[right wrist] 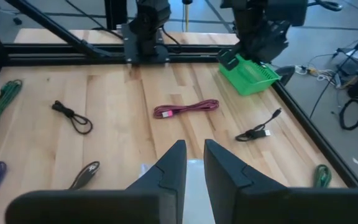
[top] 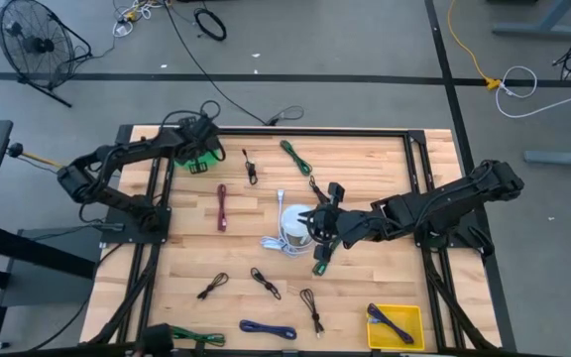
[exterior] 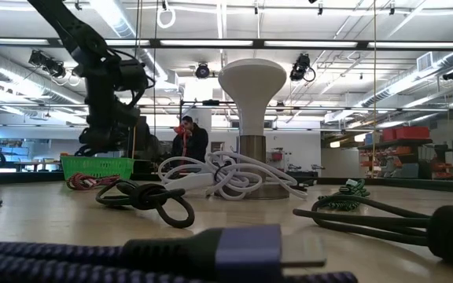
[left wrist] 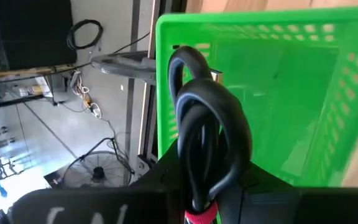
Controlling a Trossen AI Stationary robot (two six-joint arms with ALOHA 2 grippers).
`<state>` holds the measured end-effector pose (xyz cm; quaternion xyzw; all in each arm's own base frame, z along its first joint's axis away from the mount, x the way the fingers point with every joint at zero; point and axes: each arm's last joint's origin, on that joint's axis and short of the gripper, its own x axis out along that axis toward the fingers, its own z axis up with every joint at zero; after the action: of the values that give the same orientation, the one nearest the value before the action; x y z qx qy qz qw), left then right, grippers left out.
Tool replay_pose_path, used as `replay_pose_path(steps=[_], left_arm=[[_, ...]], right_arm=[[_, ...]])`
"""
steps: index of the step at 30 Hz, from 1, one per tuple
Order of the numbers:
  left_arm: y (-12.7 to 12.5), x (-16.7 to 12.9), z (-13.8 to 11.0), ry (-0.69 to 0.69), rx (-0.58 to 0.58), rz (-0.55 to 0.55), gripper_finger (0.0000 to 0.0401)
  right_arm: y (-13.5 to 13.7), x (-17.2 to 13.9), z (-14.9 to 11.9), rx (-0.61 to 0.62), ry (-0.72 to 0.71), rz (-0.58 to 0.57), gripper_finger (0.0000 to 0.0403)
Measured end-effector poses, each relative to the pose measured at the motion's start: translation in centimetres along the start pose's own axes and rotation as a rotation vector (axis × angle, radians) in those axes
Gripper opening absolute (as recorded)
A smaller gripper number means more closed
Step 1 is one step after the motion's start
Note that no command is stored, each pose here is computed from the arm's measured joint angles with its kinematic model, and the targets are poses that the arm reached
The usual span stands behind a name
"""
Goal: Pick & Place USB Port
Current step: Put the plain black charger cable into the green basket
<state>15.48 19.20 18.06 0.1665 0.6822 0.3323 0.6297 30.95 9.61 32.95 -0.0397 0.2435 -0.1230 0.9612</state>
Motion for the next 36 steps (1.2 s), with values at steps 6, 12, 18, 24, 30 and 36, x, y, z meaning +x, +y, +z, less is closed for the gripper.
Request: replay_pose_path(steps=[6,12,18,24,30,36], left_arm=[[0.8,0.4,-0.2,-0.006,-0.146,0.026,0.0091],[0.9,0.4,-0.1,-0.017,-0.176,0.037,0.0199],[1.0,0.4,-0.1,-0.019,-0.207,0.038,0.0234],[0.4,0.0,0.4,-0.084,-0.235,-0.025,0.0226],[-0.3,-1.6,2.4,-0.244,-0.321,-0.178,0.0213],[-0.3,-3.6,4.2,-0.360,-0.630,-0.398,0.0211]], right_arm=[[0.0,0.0,0.0,0.001,-0.001,-0.002,0.0057],[0.0,0.0,0.0,0.001,-0.001,-0.002,0.0057],[0.0,0.0,0.0,0.001,-0.001,-0.002,0.0057],[-0.1,0.0,0.1,-0.001,-0.001,-0.004,0.0057],[-0.4,0.2,0.1,0.001,0.000,-0.015,0.0057],[-0.8,0.4,0.1,0.007,0.002,-0.025,0.0057]])
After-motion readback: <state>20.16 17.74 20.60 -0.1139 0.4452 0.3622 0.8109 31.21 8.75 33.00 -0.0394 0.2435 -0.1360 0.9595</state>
